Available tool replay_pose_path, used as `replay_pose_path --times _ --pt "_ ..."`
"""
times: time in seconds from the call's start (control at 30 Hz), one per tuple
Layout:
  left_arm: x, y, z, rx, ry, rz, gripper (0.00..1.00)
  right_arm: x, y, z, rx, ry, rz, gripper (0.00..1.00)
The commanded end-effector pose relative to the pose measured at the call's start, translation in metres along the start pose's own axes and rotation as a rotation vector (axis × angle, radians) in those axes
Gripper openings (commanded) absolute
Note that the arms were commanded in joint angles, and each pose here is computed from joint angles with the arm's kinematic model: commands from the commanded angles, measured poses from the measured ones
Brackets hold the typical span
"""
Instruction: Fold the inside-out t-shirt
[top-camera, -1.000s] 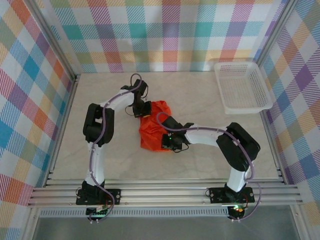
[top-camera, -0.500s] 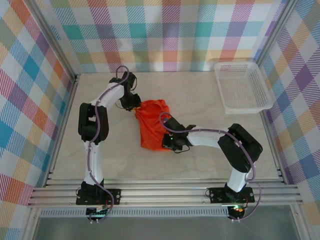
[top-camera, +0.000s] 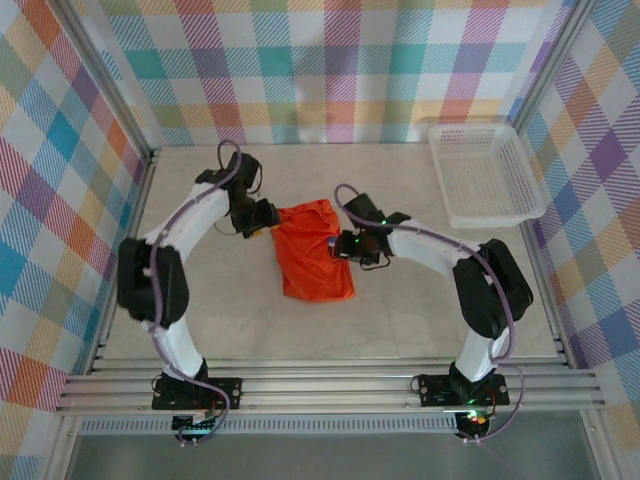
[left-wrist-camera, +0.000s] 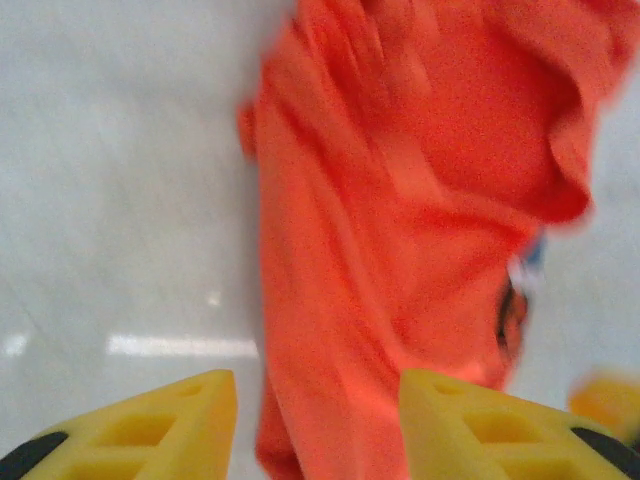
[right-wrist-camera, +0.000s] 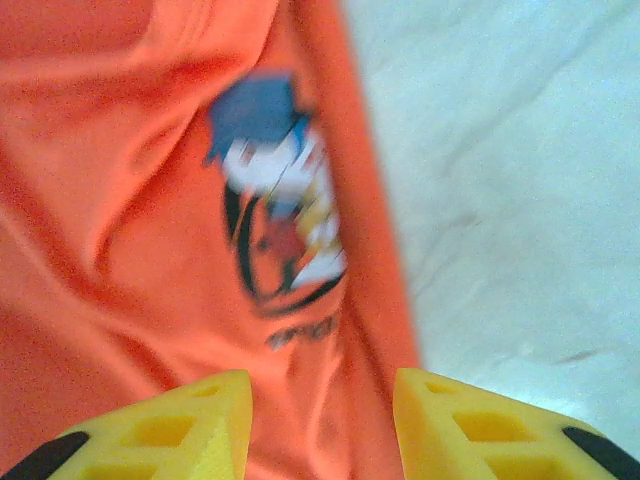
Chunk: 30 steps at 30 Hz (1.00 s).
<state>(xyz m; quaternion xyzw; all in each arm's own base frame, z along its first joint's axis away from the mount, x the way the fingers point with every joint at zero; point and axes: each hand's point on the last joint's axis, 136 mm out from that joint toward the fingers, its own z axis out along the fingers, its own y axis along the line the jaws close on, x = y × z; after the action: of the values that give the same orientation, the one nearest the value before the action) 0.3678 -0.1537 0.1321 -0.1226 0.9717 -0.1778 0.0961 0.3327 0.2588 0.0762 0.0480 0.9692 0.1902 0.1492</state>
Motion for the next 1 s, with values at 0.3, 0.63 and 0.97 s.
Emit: replay_pose_path --times 0.3,0.63,0.97 --pt "0.108 -0.022 0.057 0.179 0.256 0.045 0.51 0.022 0.007 0.015 -0.173 0.182 -0.096 0.51" --pt "0.111 -0.011 0.085 0.131 0.285 0.033 0.39 0.046 0.011 0.036 -0.187 0.251 -0.088 0.43" --pt "0.114 0.002 0.088 0.082 0.285 0.037 0.27 0.062 0.000 0.046 -0.157 0.281 -0.083 0.42"
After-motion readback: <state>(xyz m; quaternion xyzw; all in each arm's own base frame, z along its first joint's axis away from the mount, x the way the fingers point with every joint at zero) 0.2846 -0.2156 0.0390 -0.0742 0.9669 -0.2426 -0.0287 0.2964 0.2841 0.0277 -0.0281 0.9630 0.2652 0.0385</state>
